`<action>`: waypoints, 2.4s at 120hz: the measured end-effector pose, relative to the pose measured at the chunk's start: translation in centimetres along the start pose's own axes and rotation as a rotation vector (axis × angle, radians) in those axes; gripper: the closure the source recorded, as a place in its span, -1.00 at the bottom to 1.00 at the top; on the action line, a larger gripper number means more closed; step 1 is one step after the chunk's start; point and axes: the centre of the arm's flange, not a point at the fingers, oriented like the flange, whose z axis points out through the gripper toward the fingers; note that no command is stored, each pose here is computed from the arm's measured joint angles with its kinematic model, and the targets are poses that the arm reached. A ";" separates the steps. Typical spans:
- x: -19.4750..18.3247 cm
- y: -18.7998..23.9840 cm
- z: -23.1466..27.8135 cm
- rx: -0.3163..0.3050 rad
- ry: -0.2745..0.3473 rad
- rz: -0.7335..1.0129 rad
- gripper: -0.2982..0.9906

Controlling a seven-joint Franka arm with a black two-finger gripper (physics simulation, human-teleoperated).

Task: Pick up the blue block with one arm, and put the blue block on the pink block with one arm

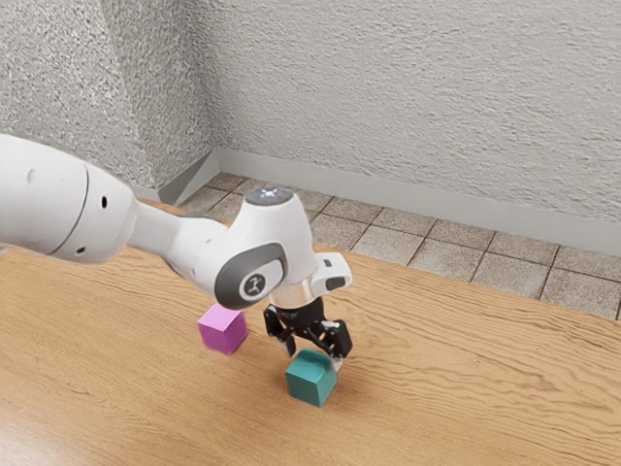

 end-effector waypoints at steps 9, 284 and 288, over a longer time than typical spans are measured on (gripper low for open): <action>0.0 -0.2 0.2 -0.003 0.011 -0.004 -0.54; -0.4 -18.0 -9.9 0.155 0.079 -0.181 -0.07; -0.5 -19.4 -9.9 0.158 0.071 -0.194 -0.07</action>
